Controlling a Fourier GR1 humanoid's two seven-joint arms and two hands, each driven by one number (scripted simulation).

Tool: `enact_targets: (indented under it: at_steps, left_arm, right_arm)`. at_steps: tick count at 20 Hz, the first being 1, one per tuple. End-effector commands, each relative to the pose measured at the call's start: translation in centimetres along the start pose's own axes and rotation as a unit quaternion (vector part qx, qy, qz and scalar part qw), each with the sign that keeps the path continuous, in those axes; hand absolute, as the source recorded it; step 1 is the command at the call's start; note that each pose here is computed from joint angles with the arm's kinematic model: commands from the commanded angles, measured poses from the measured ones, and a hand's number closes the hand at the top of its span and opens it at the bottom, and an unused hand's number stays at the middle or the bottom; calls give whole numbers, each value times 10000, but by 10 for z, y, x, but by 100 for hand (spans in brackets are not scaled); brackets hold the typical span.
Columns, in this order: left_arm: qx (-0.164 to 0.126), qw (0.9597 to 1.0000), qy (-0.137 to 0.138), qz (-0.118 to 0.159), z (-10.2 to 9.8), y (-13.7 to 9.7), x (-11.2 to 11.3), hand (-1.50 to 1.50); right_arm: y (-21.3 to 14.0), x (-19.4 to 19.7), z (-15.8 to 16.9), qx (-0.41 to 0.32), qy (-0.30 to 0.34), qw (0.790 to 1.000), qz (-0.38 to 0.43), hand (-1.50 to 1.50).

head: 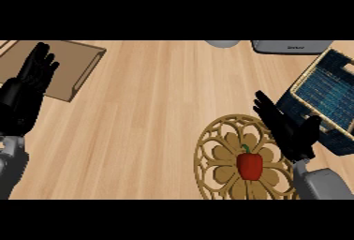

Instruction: Pick the bell pepper from the placemat and place it in the basket

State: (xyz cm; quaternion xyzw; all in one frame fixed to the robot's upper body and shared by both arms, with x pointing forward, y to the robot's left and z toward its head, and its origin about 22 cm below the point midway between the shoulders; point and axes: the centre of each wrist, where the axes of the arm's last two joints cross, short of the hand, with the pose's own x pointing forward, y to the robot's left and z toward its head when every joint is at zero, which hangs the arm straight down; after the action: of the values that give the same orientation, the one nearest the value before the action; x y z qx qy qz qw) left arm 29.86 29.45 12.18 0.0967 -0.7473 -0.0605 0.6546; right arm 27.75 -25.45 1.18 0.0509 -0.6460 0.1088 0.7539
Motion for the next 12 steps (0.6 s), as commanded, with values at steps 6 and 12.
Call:
enact_targets:
  at_steps: [6, 12]
  left_arm:
    - [-1024, 9937, -300, -341, 29, -22, -42, 0]
    - [-1206, 9923, -220, -171, 23, -34, -45, 0]
  right_arm:
    - [-56, 51, 30, -751, -1326, 9841, 907, 150]
    - [112, 21, 30, -14, -2664, 9529, 1450, -150]
